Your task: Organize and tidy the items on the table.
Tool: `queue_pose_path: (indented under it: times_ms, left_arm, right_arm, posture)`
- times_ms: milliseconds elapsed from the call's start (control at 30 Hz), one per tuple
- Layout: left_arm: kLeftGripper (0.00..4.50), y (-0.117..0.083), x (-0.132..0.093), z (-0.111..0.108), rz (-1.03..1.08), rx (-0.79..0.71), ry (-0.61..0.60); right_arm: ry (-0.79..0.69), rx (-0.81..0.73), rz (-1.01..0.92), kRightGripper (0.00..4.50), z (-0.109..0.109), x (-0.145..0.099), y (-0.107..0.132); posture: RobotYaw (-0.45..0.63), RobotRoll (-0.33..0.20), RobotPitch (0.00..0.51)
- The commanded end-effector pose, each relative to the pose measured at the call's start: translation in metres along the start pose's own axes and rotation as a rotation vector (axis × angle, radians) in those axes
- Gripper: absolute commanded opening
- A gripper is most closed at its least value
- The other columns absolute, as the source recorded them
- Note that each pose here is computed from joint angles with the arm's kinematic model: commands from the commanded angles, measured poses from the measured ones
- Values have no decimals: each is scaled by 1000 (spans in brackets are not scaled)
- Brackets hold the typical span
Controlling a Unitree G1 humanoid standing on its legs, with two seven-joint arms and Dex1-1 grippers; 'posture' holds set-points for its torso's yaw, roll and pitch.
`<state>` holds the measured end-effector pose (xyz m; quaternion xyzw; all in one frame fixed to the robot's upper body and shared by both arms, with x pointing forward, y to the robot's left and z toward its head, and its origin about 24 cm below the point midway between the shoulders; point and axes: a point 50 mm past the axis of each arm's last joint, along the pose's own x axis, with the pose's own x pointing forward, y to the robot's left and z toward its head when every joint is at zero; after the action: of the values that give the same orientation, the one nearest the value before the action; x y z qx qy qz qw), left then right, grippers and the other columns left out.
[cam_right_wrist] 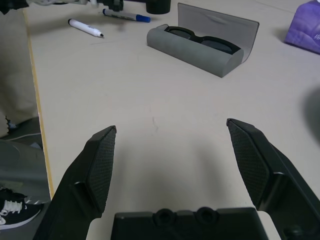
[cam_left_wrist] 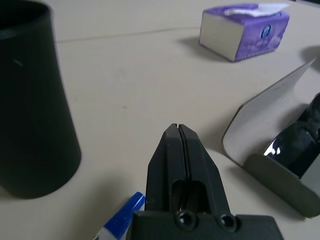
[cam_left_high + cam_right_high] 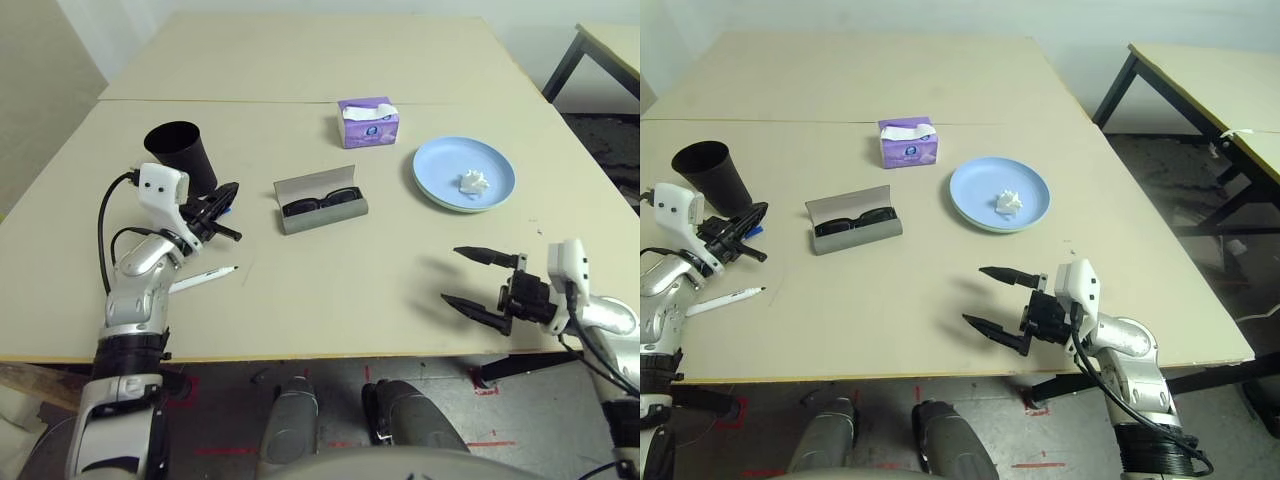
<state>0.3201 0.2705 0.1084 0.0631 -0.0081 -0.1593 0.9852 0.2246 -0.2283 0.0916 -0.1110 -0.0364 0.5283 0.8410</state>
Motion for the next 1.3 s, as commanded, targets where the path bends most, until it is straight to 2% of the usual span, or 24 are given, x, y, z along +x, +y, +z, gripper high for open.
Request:
queue_pose_path:
  times_ms: [33, 233, 467, 700, 1033, 1300]
  left_arm:
    - [22, -2, 10, -7, -23, 10, 20]
    - [22, -8, 26, -11, -84, 24, 28]
    - [22, -26, 36, -16, -189, 39, 27]
    - [22, -36, 28, -25, -275, 55, 44]
    - [22, -37, 6, -33, -338, 86, 88]
    - [22, -51, 3, -34, -430, 110, 102]
  right_arm:
    - [6, 6, 2, 4500, 1, -1, 3]
    - [13, 9, -8, 4500, 2, -3, 4]
    - [21, 12, -23, 4500, 3, -5, 5]
    - [29, 26, -16, 4500, -1, -4, 7]
    - [29, 34, 8, 4500, -4, 2, 6]
    - [33, 42, 18, 4500, -6, 3, 7]
  posture:
    - [-62, 0, 153]
    - [-90, 0, 150]
    - [-109, 0, 144]
    - [-106, 0, 140]
    - [-85, 0, 137]
    - [-83, 0, 139]
